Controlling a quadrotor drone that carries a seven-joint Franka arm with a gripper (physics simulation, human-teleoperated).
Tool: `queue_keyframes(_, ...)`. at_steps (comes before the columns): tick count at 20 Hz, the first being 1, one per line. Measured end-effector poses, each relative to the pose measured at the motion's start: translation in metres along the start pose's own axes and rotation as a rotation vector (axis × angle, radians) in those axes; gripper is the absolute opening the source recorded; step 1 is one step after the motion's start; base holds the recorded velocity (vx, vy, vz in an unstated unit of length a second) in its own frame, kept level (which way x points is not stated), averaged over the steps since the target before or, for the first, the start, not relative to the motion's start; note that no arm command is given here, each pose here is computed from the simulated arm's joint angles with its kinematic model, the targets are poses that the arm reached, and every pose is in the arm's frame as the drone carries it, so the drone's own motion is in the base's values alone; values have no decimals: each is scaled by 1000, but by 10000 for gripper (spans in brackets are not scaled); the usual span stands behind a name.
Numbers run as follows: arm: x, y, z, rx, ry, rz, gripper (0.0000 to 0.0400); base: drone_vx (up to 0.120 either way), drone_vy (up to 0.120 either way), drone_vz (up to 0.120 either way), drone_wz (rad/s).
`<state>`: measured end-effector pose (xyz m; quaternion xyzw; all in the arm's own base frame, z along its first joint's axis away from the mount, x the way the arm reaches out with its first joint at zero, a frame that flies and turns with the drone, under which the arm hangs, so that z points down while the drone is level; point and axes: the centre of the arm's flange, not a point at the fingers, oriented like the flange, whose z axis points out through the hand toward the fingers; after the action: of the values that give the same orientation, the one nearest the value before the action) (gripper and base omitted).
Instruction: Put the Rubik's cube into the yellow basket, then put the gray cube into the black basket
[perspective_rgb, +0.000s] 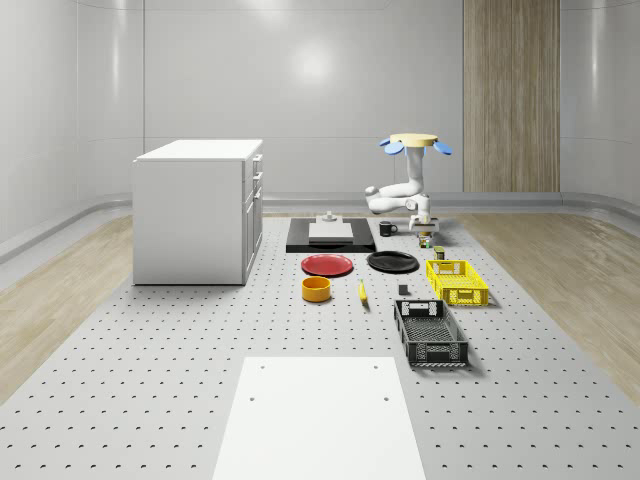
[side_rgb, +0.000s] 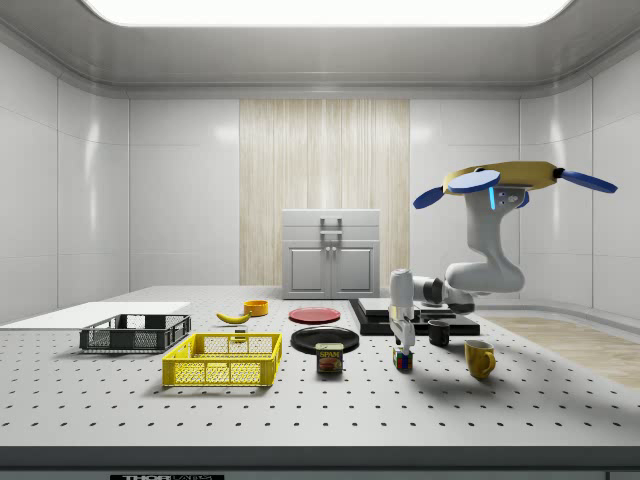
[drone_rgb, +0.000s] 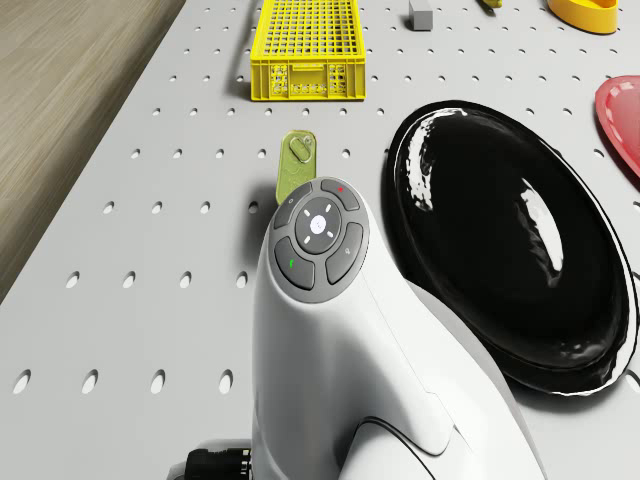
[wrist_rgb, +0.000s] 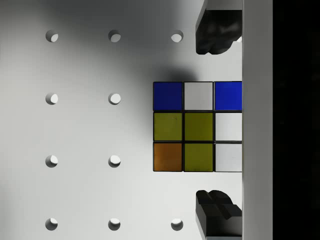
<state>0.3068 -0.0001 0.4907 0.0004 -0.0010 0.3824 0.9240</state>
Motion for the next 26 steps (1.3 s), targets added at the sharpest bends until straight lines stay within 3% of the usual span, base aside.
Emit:
queue_keyframes(11, 0, 0, 20, 0, 0, 0, 400, 0, 0, 0, 0)
queue_keyframes(26, 3, 3, 24, 0, 0, 0, 400, 0, 0, 0, 0)
